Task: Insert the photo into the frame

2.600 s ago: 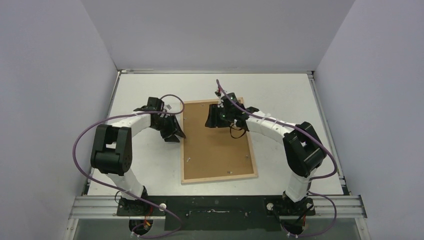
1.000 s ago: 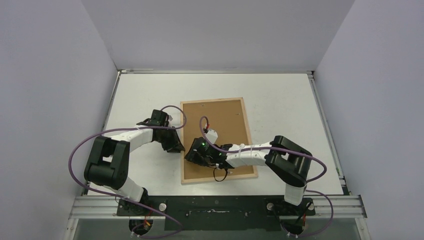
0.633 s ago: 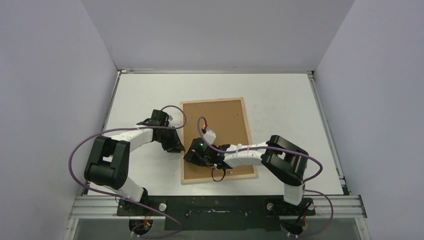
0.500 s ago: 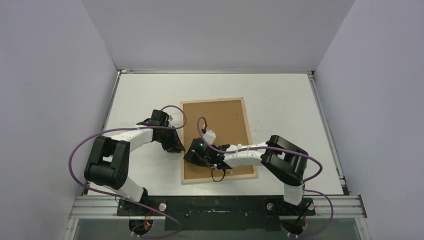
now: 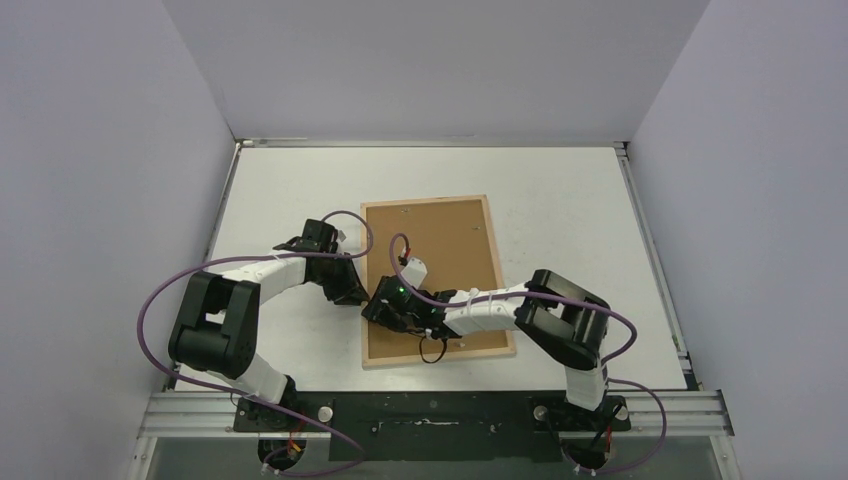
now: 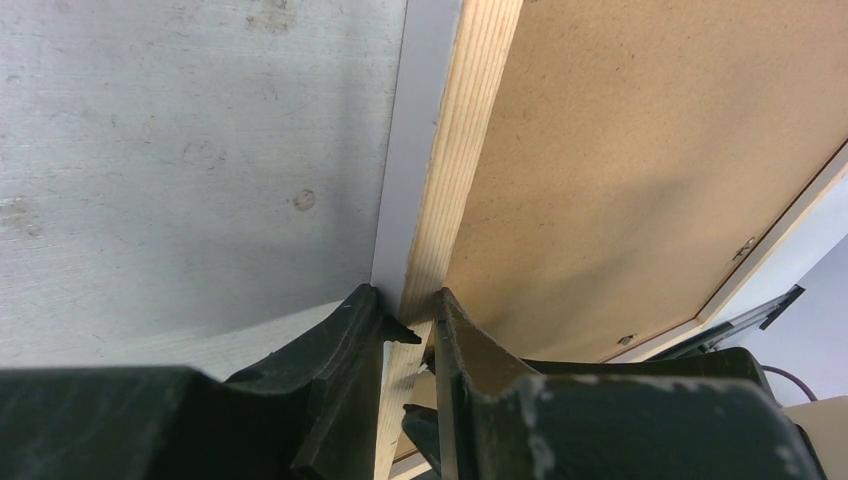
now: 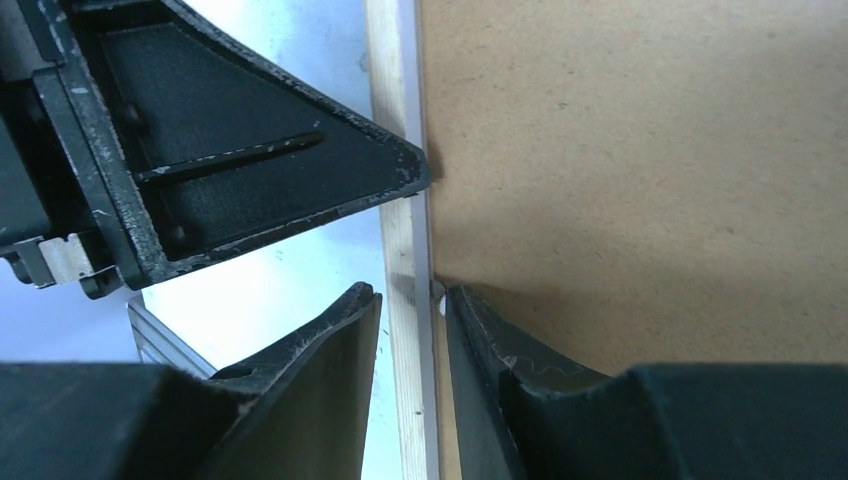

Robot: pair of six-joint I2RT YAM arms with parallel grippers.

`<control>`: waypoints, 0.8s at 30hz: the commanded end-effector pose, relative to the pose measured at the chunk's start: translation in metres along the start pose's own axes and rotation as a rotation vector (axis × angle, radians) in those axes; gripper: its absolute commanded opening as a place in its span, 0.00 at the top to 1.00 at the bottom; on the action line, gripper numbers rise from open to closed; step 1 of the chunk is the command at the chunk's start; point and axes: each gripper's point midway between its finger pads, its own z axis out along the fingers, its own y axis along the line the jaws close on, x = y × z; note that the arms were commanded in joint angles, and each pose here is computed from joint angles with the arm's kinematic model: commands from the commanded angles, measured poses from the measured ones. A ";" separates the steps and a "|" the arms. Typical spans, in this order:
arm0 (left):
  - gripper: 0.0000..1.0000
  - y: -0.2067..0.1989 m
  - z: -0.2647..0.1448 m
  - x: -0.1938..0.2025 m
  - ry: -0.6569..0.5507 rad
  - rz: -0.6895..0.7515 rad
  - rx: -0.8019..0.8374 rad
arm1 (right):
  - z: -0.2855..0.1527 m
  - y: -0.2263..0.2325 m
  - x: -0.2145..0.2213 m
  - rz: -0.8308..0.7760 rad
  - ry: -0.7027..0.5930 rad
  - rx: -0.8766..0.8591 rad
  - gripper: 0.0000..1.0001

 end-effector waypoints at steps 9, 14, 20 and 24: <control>0.88 -0.006 0.011 -0.008 -0.016 0.021 0.033 | 0.013 -0.007 0.016 -0.094 0.045 -0.022 0.67; 0.88 -0.006 0.012 -0.008 -0.013 0.021 0.035 | 0.011 -0.010 0.017 -0.104 0.044 -0.019 0.67; 0.88 -0.008 0.008 -0.010 -0.023 0.024 0.033 | 0.001 0.012 0.004 -0.155 0.008 -0.070 0.67; 0.84 -0.014 0.001 -0.017 -0.034 0.026 0.037 | -0.016 0.033 -0.019 -0.208 -0.072 -0.118 0.64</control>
